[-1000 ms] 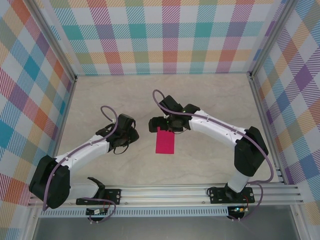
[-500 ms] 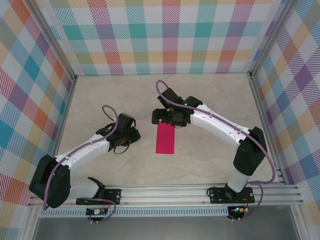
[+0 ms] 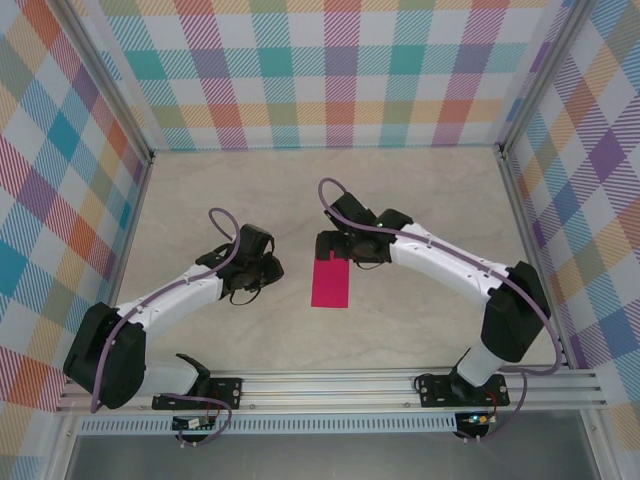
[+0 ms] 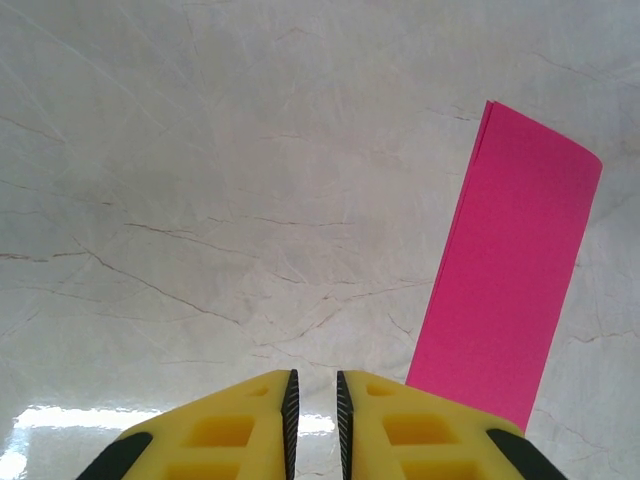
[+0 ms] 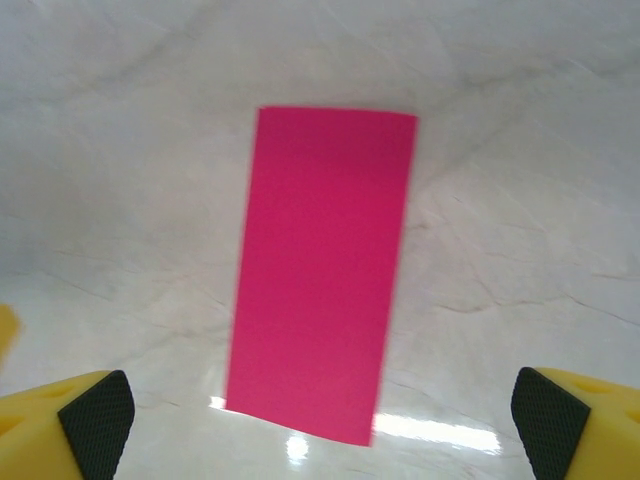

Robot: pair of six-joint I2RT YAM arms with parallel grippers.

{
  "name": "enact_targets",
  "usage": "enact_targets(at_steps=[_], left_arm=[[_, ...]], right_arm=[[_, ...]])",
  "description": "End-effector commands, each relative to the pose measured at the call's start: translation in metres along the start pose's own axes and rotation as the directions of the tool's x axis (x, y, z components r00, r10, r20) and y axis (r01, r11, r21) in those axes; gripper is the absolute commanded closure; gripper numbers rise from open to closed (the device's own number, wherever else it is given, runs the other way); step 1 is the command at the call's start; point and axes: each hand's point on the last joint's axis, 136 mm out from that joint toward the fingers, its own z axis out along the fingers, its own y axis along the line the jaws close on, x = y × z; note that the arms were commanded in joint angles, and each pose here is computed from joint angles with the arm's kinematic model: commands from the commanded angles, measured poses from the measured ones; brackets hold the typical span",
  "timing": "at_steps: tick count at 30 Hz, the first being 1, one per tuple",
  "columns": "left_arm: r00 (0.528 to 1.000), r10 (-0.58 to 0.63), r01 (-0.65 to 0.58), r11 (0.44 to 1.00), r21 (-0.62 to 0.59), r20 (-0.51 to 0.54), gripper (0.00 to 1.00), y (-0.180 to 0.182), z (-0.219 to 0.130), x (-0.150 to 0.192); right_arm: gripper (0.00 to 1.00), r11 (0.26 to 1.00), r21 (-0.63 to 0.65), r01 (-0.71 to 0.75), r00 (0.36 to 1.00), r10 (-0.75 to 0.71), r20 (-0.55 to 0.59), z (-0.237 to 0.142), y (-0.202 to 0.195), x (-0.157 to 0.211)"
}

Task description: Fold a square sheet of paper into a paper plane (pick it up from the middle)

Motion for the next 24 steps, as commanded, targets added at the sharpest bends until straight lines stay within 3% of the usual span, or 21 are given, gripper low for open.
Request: enact_targets(at_steps=[1,5,7,12,17,21,24], left_arm=[[1.0,0.014,-0.013,0.999,0.039,-0.024,0.78,-0.005,0.007,0.002],[0.998,0.026,-0.021,0.996,0.088,-0.059,0.73,-0.019,0.018,0.003],[0.997,0.03,-0.021,0.993,0.119,-0.074,0.68,-0.026,0.024,0.004],[0.995,0.031,-0.014,0.984,0.175,-0.094,0.61,-0.039,0.032,0.004],[0.992,0.03,-0.005,0.981,0.194,-0.122,0.54,-0.045,0.04,0.006],[0.992,0.015,0.012,0.979,0.204,-0.129,0.54,-0.049,0.047,0.005],[0.991,0.015,0.011,0.981,0.192,-0.133,0.56,-0.048,0.05,0.005]], right_arm=[[0.05,0.998,0.057,-0.028,1.0,0.029,-0.007,0.012,-0.032,0.001],[0.19,0.958,-0.252,-0.14,0.986,0.111,-0.127,0.042,-0.022,0.017],[0.34,0.928,-0.322,-0.188,0.974,0.136,-0.18,0.051,-0.019,0.021],[0.54,0.913,-0.34,-0.228,0.956,0.143,-0.257,0.065,-0.016,0.024],[0.65,0.929,-0.275,-0.249,0.939,0.162,-0.304,0.08,-0.022,0.027],[0.74,0.898,-0.344,-0.275,0.929,0.155,-0.337,0.083,-0.008,0.03],[0.85,0.906,-0.318,-0.28,0.923,0.163,-0.349,0.088,-0.012,0.032]])
